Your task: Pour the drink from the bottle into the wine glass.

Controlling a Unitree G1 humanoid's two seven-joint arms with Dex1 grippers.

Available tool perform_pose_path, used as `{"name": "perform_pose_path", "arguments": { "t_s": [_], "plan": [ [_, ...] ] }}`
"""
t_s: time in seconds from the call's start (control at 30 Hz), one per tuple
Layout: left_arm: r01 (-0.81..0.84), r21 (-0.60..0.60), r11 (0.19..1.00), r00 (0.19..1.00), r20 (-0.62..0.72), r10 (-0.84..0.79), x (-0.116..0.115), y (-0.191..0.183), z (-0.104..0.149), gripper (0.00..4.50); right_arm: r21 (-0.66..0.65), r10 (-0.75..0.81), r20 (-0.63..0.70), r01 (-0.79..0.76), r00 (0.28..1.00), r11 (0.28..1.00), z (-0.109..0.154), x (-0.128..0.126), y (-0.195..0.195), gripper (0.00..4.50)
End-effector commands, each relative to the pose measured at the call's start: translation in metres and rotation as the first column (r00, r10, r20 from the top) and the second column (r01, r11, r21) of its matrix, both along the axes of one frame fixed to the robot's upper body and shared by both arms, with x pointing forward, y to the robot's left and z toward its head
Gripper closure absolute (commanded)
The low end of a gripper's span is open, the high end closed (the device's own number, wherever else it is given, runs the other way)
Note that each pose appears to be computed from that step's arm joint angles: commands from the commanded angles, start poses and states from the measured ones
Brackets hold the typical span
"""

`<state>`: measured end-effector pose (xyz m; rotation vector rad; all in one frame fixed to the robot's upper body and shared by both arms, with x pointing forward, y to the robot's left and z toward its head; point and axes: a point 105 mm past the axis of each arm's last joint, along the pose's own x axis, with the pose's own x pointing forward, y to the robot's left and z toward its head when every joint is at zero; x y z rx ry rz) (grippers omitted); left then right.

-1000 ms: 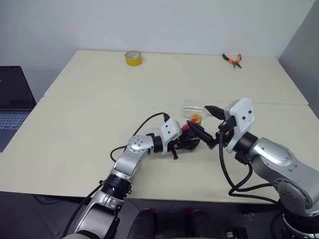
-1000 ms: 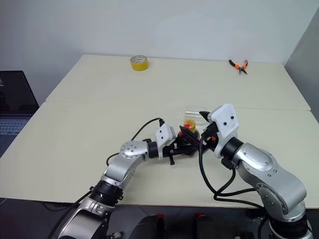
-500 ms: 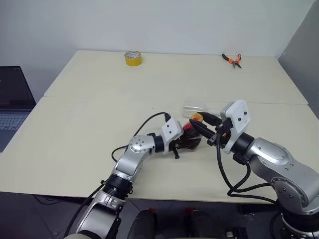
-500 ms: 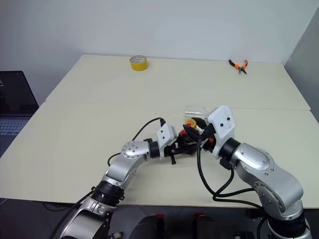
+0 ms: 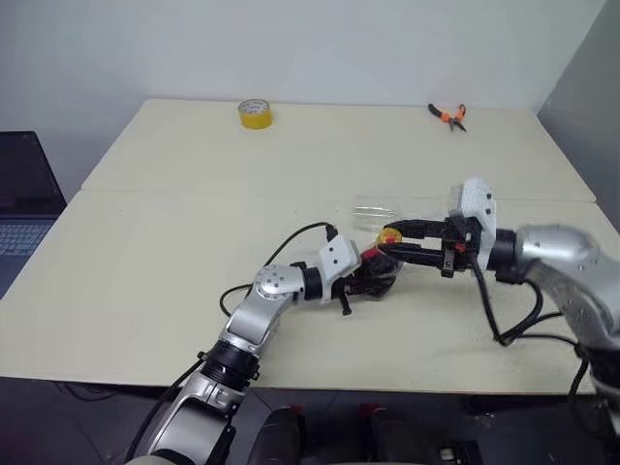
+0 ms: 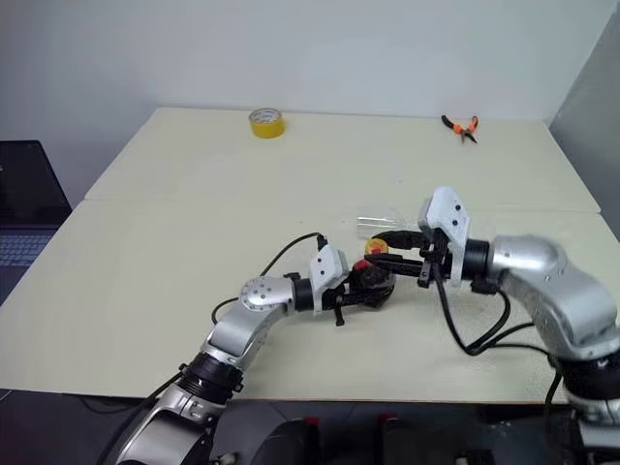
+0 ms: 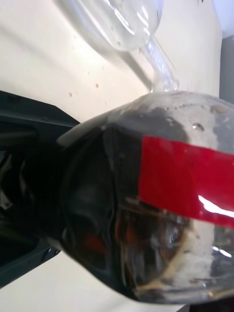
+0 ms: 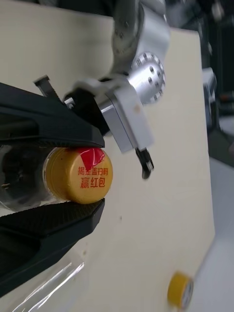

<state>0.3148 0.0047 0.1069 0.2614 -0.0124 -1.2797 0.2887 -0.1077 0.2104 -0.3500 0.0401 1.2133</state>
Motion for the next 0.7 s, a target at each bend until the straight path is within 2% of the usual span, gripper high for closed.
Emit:
{"name": "perform_pose_path", "arguments": {
  "t_s": [0.03, 0.17, 0.43, 0.47, 0.57, 0.7],
  "plan": [
    [0.021, -0.06, 0.998, 0.997, 0.069, -0.017, -0.003, 0.003, 0.025, 3.55, -0.069, 0.004, -0.016, -0.005, 1.0, 0.998, -0.001, 0.015, -0.02, 3.25],
    [0.014, -0.061, 0.998, 0.998, 0.065, -0.01, -0.003, 0.003, 0.024, 3.56, -0.042, 0.03, -0.036, -0.031, 0.999, 0.999, 0.005, 0.014, -0.018, 3.25],
    [0.012, -0.069, 0.998, 0.998, 0.063, -0.008, -0.002, 0.0, 0.025, 3.58, 0.044, -0.035, 0.001, 0.034, 0.999, 0.998, 0.015, -0.01, -0.014, 0.35],
    [0.009, -0.07, 0.997, 0.998, 0.062, -0.004, 0.0, 0.0, 0.025, 3.58, 0.075, -0.064, 0.026, 0.062, 0.998, 0.995, 0.02, -0.02, -0.013, 0.05],
    [0.003, -0.072, 0.997, 0.998, 0.061, 0.002, 0.002, 0.0, 0.025, 3.58, 0.15, -0.208, 0.127, 0.188, 0.97, 0.971, 0.032, -0.036, -0.009, 0.02],
    [0.003, -0.072, 0.997, 0.998, 0.061, 0.001, 0.003, -0.001, 0.023, 3.58, 0.24, -0.366, 0.188, 0.319, 0.911, 0.917, 0.036, -0.032, 0.006, 0.02]
  ]
}}
